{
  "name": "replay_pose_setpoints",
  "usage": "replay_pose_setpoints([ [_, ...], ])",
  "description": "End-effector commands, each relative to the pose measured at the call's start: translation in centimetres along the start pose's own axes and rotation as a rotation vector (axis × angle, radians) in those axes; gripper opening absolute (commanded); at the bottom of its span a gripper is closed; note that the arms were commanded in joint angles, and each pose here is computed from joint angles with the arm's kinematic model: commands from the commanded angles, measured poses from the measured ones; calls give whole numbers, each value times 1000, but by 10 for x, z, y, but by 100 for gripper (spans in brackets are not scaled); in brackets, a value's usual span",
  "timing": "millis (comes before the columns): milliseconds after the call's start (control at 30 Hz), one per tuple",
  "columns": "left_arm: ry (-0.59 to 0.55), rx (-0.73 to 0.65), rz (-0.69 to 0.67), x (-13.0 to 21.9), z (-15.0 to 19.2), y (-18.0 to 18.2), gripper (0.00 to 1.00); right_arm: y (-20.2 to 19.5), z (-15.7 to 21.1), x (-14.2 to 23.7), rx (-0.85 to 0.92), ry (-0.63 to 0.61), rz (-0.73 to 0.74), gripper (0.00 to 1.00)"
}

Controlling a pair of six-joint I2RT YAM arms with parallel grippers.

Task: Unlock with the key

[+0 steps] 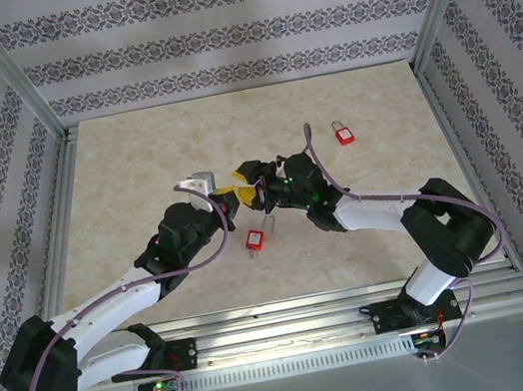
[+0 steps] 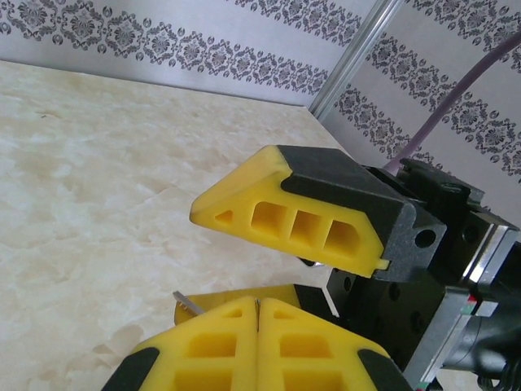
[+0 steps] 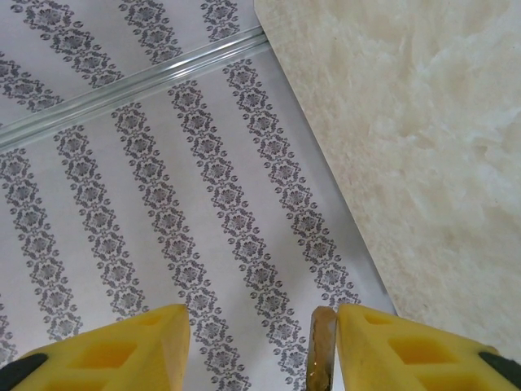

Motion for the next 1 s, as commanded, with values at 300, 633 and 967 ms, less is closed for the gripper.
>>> replay_pose_setpoints([
  [300,-59,20,23,10,-6,-6,0,6,-1,3,41,-6,-27,31],
  [633,-51,5,-14,14,-7,0,0,1,0,5,49,12,-15,46],
  [967,-95,-68,53,4,-22,-9,0,-9,11,19,39,40,-9,87],
])
Point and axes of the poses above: each hand's point on the last joint's axis, 136 mm out from that joint toward the fingers, its own x axis back along the fingers, its own y axis along the line the jaws close on, z = x × y, the point moved 4 cm from there along x, back along the fingers, and after that the axes turned 7 degrees about -x, right-handed, at the moved point
